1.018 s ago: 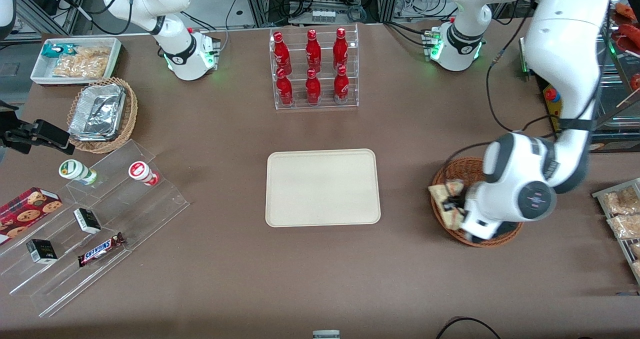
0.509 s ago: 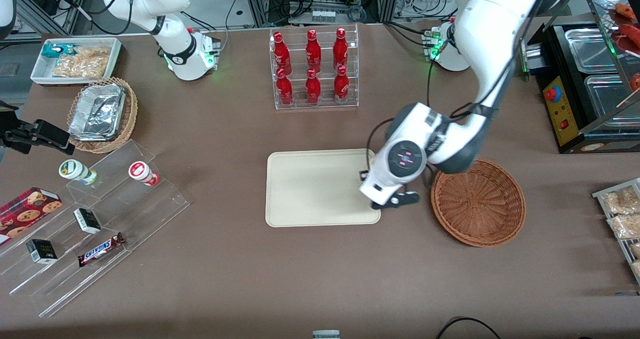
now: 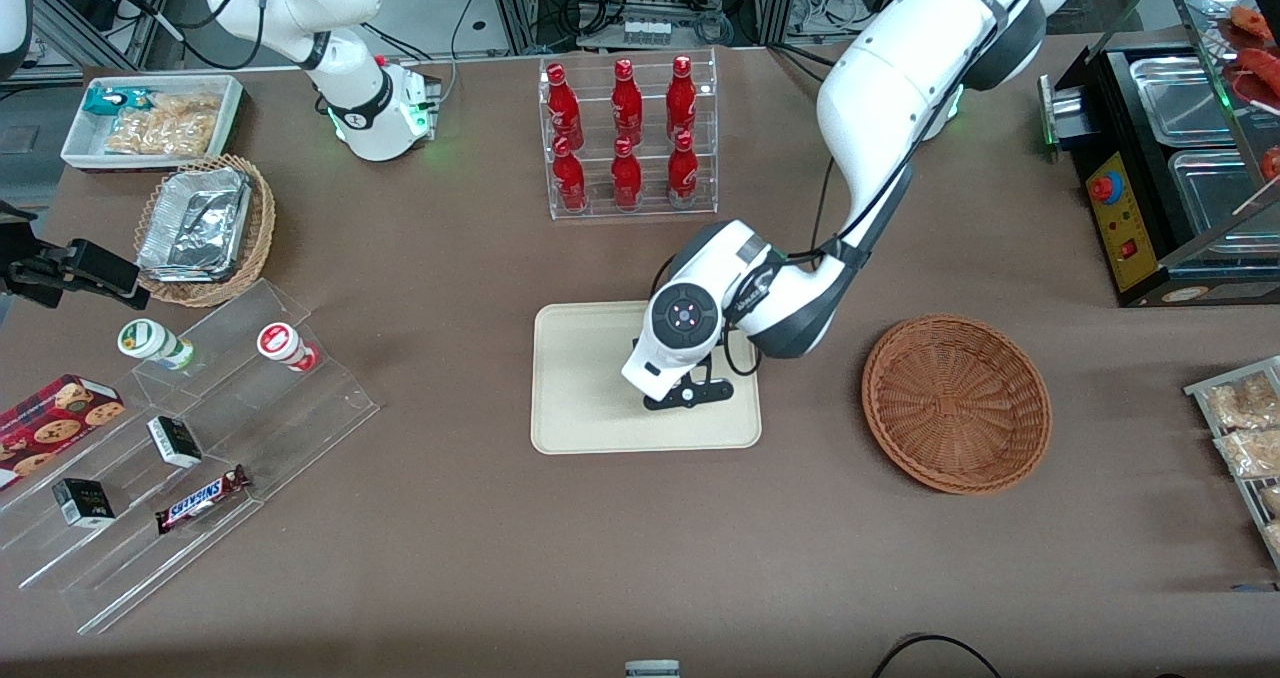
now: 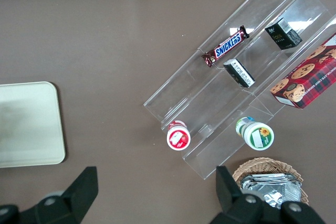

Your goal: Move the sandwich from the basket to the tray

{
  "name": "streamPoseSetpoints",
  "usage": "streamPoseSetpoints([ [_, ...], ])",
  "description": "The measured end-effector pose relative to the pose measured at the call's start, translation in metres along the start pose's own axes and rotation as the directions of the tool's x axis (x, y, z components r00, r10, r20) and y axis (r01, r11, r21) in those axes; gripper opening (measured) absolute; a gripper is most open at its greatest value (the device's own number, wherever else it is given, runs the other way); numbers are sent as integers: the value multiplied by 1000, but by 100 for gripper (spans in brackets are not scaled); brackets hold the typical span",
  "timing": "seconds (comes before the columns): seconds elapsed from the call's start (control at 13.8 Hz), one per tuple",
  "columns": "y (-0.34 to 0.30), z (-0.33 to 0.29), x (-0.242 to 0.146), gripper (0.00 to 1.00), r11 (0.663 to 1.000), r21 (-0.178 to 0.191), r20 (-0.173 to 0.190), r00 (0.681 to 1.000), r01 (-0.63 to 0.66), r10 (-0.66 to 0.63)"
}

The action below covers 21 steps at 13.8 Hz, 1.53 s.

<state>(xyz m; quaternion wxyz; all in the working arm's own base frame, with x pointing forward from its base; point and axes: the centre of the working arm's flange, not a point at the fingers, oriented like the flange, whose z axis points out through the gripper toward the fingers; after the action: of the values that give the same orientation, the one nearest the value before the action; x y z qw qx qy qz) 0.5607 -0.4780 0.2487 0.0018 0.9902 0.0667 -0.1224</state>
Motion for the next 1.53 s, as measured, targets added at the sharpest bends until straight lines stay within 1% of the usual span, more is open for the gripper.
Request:
streamPoseSetpoints([
  [0.22, 4, 16, 6, 18, 1000, 1, 13, 1000, 2, -2],
  [0.29, 6, 17, 7, 23, 1000, -3, 11, 1000, 2, -2],
  [0.36, 7, 16, 8, 32, 1000, -5, 8, 1000, 2, -2],
  [0.44, 7, 14, 10, 43, 1000, 1, -7, 1000, -3, 3],
  [0.51, 6, 11, 12, 54, 1000, 13, -32, 999, -10, 10],
  [0.58, 6, 5, 15, 63, 1000, 19, -56, 998, -13, 14],
  [0.65, 5, -5, 17, 74, 1000, 18, -74, 997, -13, 14],
  [0.73, 3, -19, 20, 83, 1000, 16, -90, 996, -8, 9],
  [0.8, -2, -39, 22, 94, 1000, 17, -106, 994, 2, -1],
  [0.87, -11, -65, 24, 100, 1000, 17, -123, 992, 18, -16],
  [1.02, -46, -124, 32, 100, 998, 18, -146, 987, 68, -64],
  [1.09, -71, -154, 37, 100, 994, 23, -147, 984, 104, -99],
  [1.24, -131, -203, 48, 100, 986, 40, -138, 978, 162, -155],
  [1.31, -164, -221, 54, 100, 984, 51, -127, 979, 169, -162],
  [1.45, -232, -248, 62, 100, 987, 69, -108, 985, 145, -137],
  [1.53, -269, -260, 64, 100, 989, 73, -98, 987, 131, -123],
])
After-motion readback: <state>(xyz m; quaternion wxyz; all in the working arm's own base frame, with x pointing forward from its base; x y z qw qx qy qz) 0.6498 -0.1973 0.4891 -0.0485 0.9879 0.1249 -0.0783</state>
